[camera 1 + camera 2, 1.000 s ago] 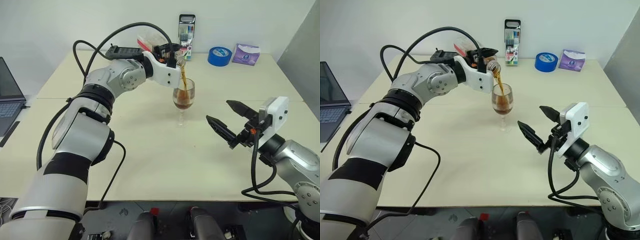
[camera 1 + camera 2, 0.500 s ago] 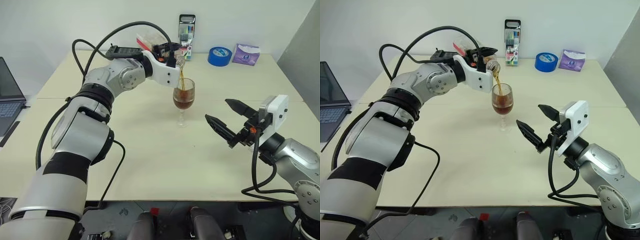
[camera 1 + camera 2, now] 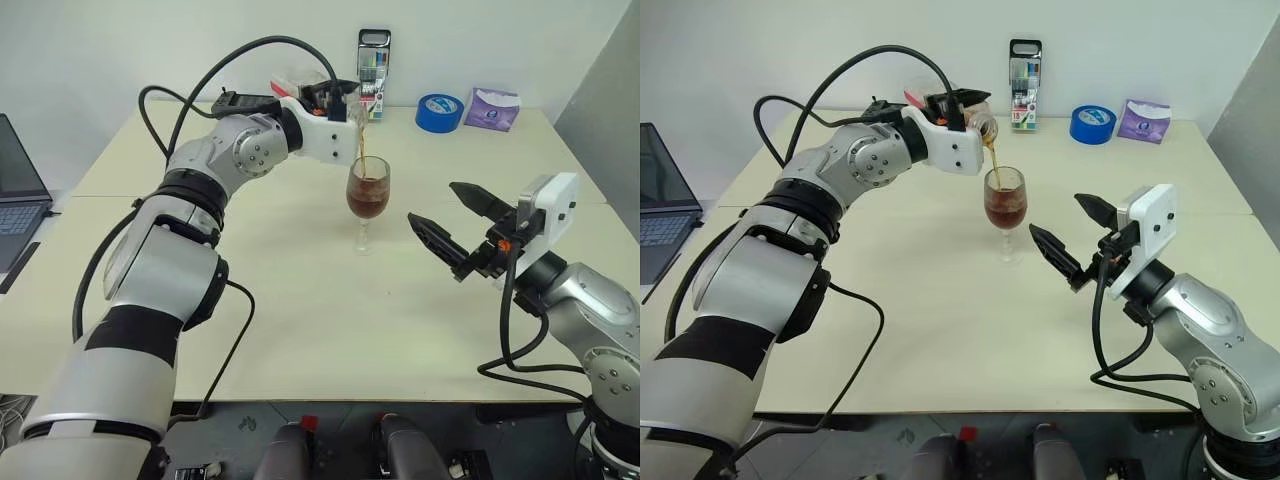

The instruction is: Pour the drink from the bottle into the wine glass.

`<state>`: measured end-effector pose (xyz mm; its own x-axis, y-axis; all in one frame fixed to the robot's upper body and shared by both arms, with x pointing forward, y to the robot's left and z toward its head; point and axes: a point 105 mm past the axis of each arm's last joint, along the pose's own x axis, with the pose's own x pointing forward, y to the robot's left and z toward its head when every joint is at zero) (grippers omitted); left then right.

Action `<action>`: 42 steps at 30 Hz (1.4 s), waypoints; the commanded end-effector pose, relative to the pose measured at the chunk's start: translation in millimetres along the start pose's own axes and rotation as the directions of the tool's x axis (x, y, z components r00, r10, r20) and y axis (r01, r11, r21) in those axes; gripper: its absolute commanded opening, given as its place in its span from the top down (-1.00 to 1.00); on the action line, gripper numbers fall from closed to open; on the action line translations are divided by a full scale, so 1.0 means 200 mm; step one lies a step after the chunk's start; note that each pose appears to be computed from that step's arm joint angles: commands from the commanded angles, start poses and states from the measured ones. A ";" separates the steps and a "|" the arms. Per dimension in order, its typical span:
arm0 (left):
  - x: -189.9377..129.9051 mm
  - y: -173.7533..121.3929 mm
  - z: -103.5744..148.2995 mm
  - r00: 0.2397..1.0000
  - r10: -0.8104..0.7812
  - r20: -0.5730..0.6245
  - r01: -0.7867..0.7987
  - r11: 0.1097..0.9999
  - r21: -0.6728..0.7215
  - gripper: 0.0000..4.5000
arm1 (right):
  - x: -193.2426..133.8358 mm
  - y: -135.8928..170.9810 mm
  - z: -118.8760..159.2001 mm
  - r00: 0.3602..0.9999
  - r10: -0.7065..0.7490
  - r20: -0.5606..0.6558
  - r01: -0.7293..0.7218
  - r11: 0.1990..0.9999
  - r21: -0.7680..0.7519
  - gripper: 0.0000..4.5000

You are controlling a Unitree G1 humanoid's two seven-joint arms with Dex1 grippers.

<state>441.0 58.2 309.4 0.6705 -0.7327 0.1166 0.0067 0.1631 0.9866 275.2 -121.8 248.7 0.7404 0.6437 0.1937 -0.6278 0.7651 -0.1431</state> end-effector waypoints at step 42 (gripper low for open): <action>-0.73 -0.37 -0.70 0.716 0.147 -0.682 -0.694 0.250 -0.675 -0.99 | 0.44 0.36 -0.11 0.893 0.318 -0.319 -0.349 0.936 -0.044 -1.00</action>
<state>448.7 238.7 182.3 0.9936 -0.0686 0.0903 0.0622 0.9955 0.0714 300.6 -6.1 226.1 0.5308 0.8201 -0.2138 -0.8438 0.4878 -0.2236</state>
